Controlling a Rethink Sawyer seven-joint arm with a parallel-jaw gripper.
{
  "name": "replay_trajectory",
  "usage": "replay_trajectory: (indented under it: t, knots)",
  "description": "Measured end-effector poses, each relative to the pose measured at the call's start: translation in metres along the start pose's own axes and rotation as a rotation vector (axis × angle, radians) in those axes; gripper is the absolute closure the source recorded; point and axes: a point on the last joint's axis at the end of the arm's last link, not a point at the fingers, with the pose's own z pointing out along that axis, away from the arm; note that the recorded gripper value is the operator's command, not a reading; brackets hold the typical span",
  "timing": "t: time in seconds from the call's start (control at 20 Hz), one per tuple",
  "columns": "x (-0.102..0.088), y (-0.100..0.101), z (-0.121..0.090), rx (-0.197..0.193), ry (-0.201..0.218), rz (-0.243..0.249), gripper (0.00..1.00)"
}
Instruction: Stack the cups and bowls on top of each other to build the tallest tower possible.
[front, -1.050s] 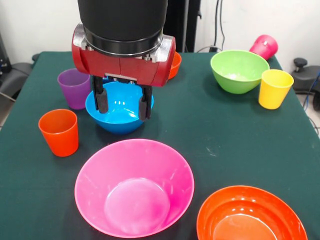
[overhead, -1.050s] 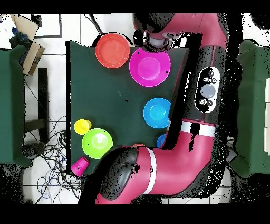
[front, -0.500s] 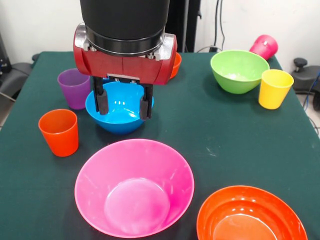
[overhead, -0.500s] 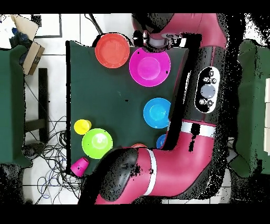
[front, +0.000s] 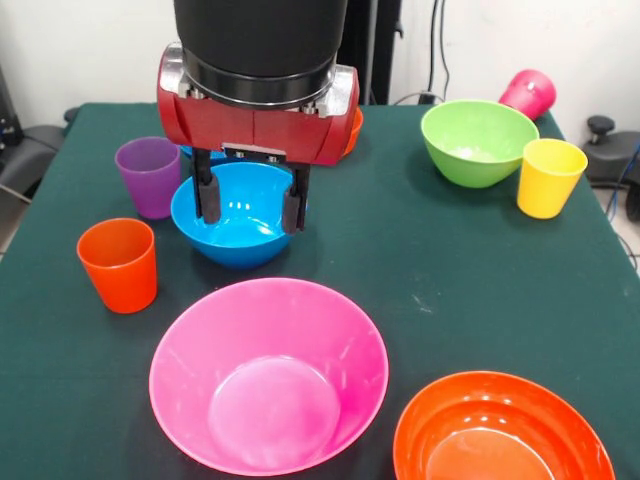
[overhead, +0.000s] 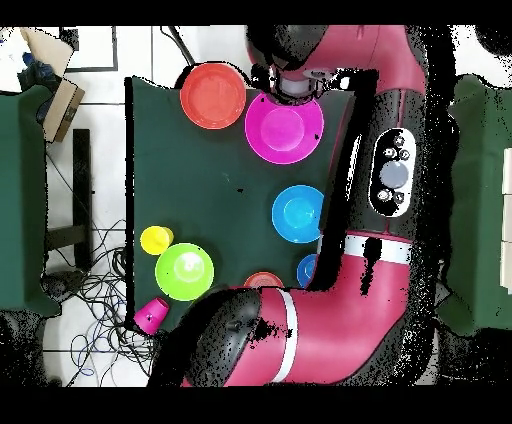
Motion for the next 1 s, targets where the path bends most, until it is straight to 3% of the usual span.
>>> replay_trajectory:
  t: [0.3,0.75,1.0]
  knots:
    - [0.009,0.002,0.0,0.027,-0.036,-0.022,0.0]
    - [0.014,-0.003,-0.012,0.038,-0.044,-0.023,0.0]
    - [0.021,-0.016,-0.013,0.038,-0.051,-0.017,0.0]
